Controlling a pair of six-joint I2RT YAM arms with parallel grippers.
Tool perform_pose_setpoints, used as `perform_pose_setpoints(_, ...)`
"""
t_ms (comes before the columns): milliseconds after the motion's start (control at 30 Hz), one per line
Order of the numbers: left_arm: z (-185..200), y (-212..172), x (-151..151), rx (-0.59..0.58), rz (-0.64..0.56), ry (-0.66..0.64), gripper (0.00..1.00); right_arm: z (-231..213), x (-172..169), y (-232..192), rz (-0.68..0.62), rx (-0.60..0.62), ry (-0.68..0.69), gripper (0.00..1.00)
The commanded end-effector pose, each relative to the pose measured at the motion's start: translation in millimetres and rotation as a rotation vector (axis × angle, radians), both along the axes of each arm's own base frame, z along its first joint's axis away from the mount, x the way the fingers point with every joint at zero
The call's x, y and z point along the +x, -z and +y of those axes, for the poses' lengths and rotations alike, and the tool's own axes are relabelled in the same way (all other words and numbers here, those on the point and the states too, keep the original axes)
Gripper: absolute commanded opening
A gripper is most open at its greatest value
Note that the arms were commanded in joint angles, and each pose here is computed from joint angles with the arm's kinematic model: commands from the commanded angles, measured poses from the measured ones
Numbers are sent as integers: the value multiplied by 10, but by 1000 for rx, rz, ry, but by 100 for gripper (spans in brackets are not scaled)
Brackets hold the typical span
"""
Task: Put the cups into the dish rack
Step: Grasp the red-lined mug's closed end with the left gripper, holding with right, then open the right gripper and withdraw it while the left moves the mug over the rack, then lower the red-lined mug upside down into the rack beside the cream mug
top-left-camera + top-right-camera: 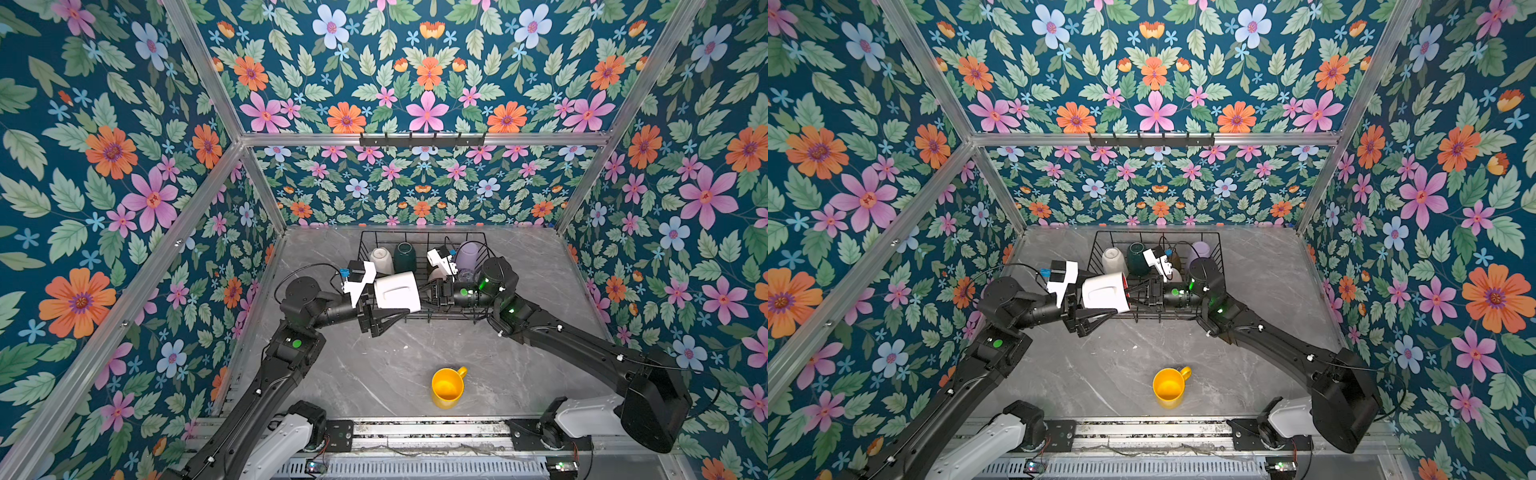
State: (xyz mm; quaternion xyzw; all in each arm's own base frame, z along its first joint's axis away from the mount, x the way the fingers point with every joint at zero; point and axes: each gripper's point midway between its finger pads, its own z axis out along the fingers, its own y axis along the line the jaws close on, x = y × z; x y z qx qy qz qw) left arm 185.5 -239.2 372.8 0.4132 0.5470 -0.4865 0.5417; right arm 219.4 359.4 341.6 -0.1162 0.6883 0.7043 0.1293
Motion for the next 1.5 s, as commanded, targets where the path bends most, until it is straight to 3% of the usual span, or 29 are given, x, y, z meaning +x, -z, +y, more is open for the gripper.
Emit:
perform_pose_setpoints(0, 11, -68, 6, -8, -48, -17, 0, -1, -32, -114, -48, 31, -7, 6)
perform_pose_setpoints(267, 32, -62, 8, 4, -58, -37, 0, -25, -41, -106, -54, 19, 3, 20)
perform_pose_setpoints(633, 63, -33, 76, 27, -45, -90, 0, -130, -7, -43, -58, -23, 55, 53)
perform_pose_setpoints(833, 138, 55, 316, 117, 8, -226, 0, -502, 197, 185, -62, -171, 254, 64)
perform_pose_setpoints(1000, 232, 240, 585, 234, 103, -359, 0, -1032, 288, 284, -138, -315, 482, 82)
perform_pose_setpoints(1200, 350, 528, 903, 369, 236, -500, 0, -1604, 286, 320, -201, -413, 701, 97)
perform_pose_setpoints(1467, 467, 859, 1281, 516, 380, -645, 0, -1838, 230, 348, -238, -474, 786, 99)
